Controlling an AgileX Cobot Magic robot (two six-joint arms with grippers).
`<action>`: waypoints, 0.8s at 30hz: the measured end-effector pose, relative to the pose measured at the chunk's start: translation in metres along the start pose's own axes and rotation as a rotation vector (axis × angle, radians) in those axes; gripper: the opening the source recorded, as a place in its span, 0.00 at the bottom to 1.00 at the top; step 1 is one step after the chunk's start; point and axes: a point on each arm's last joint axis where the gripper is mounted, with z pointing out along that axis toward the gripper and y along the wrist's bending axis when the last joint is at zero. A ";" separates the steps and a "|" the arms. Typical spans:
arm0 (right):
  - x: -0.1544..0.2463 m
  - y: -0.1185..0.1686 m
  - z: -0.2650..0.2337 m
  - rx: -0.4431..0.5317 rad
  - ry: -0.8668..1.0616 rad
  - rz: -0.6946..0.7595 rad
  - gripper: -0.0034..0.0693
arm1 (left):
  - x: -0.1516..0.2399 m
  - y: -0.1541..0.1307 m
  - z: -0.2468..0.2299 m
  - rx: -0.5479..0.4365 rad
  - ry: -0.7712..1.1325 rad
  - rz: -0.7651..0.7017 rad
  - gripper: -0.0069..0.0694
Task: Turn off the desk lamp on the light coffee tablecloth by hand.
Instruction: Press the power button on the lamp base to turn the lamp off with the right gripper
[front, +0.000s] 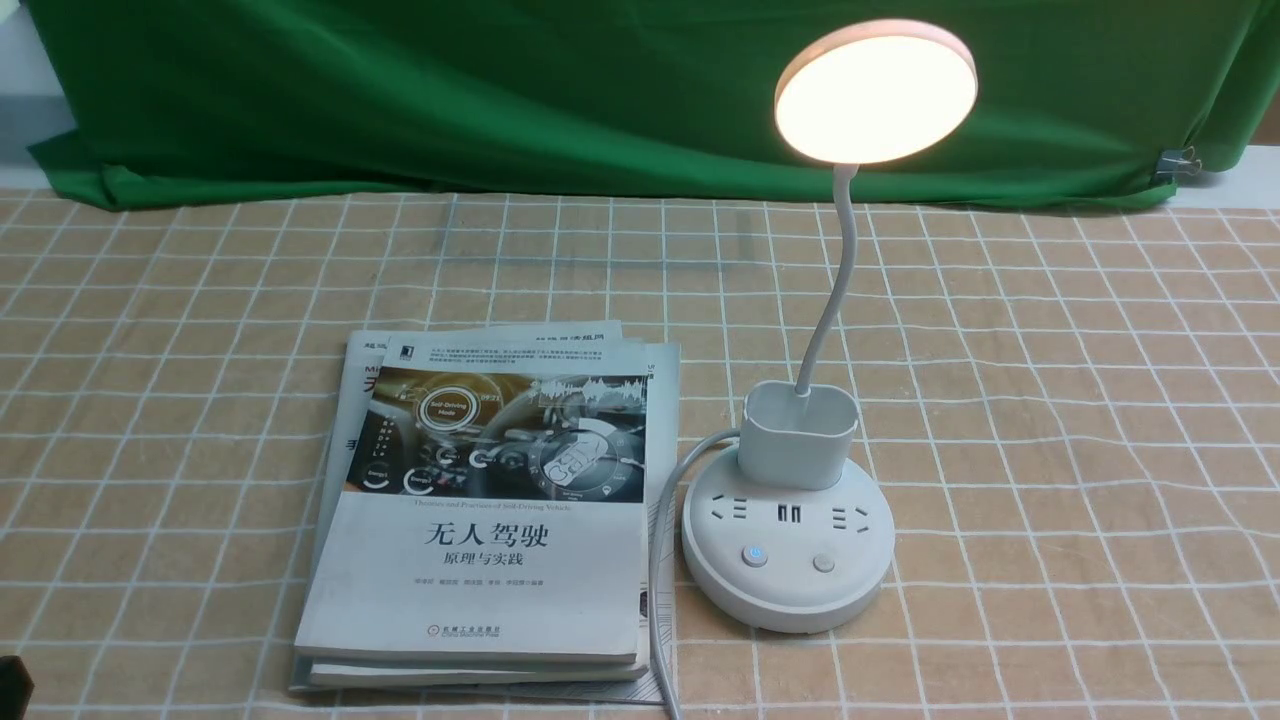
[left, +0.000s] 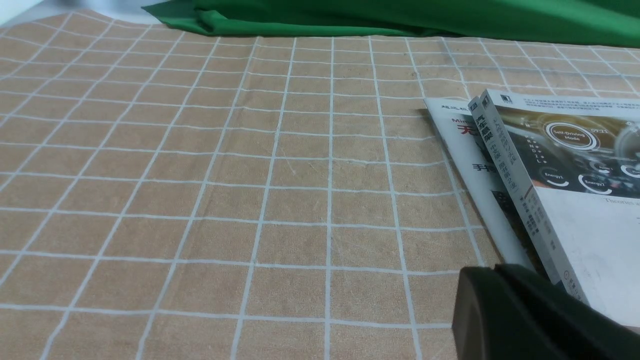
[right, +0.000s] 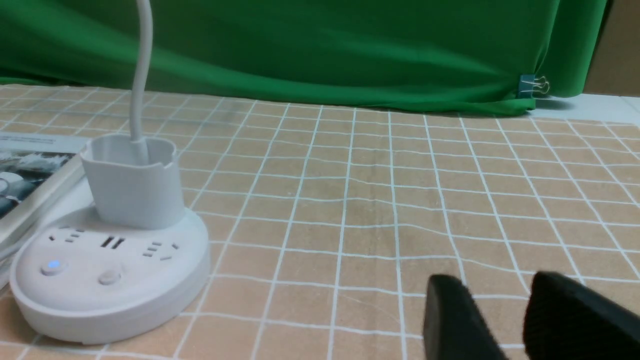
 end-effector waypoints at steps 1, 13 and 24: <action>0.000 0.000 0.000 0.000 0.000 0.000 0.38 | 0.000 0.000 0.000 0.000 0.000 0.000 0.10; 0.000 0.000 0.000 0.000 -0.002 0.000 0.38 | 0.000 0.000 0.000 0.000 0.000 0.000 0.10; -0.024 -0.003 -0.003 -0.041 -0.268 0.578 0.38 | 0.000 0.000 0.000 0.000 0.000 0.000 0.10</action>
